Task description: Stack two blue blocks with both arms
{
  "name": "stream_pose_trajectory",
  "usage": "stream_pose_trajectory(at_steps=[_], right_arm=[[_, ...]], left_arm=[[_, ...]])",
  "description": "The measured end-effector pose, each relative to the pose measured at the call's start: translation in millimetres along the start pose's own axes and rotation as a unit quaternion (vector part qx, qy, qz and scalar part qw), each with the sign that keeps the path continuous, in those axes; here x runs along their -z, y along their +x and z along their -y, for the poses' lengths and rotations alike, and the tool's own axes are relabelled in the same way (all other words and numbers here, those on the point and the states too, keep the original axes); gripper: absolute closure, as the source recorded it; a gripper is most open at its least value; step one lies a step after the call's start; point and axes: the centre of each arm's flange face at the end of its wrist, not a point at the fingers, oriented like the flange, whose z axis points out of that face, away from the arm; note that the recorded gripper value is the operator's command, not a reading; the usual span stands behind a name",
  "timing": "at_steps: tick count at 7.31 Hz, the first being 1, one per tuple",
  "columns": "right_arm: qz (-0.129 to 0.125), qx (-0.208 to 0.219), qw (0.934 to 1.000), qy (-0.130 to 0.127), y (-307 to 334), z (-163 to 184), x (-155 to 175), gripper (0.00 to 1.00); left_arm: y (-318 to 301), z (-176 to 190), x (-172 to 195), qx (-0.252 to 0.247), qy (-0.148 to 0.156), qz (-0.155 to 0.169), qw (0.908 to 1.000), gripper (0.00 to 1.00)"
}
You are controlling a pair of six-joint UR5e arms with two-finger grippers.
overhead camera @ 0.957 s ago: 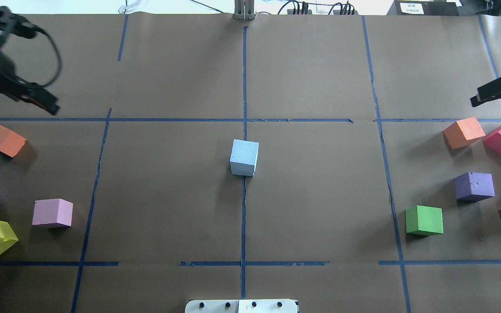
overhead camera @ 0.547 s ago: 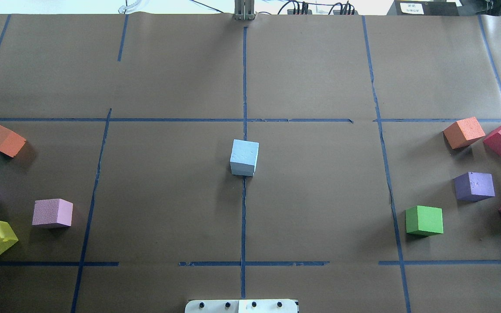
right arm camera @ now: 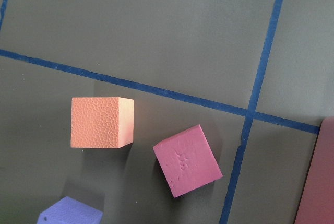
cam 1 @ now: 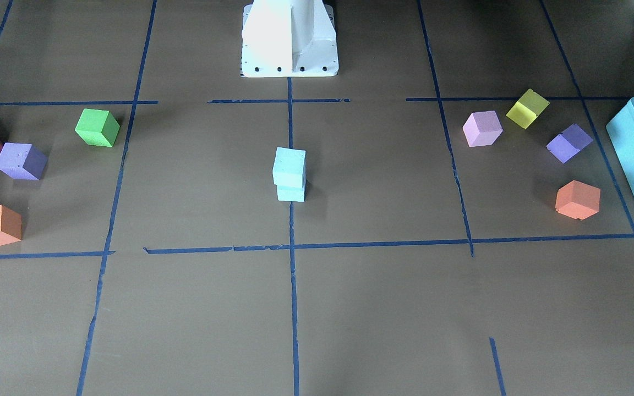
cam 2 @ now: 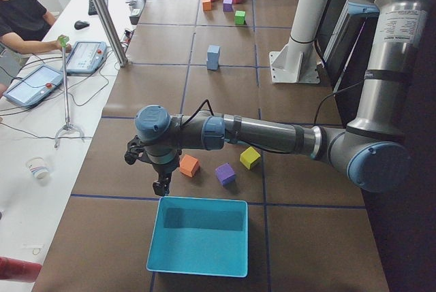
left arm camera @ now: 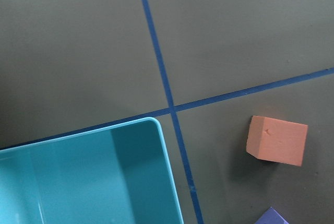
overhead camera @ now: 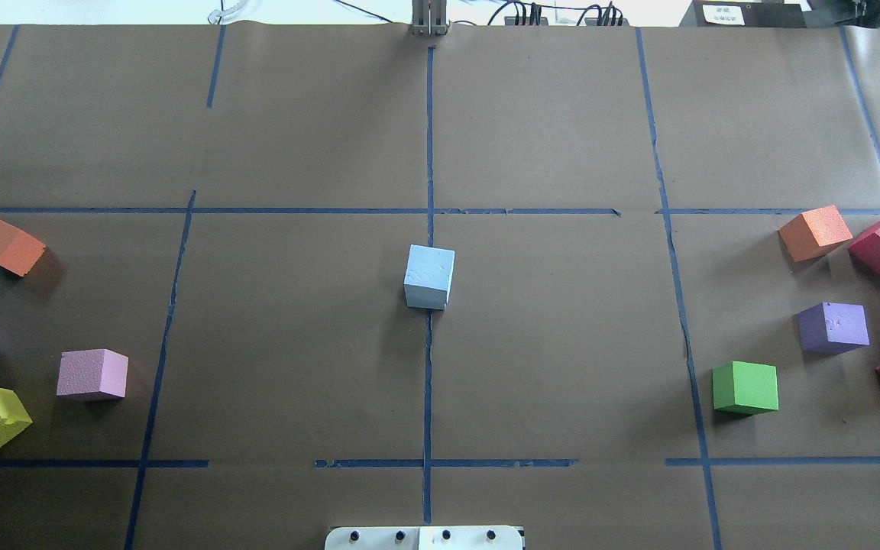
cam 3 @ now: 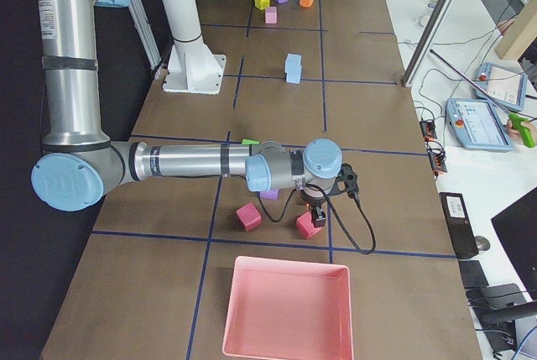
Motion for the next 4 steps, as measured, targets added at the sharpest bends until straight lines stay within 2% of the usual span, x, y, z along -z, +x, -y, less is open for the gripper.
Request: stream_pose_trajectory(at_steps=[2, 4], right_arm=[[0.001, 0.012, 0.9999, -0.009, -6.5, 4.6, -3.4, 0.0], [-0.002, 0.02, 0.9998, -0.01, -12.7, 6.0, -3.6, 0.0]], left_arm=[[7.0, 0.6, -18.5, 0.003, -0.014, -0.004, 0.9999, 0.0], [11.0, 0.5, -22.8, -0.008, -0.013, -0.004, 0.9999, 0.0]])
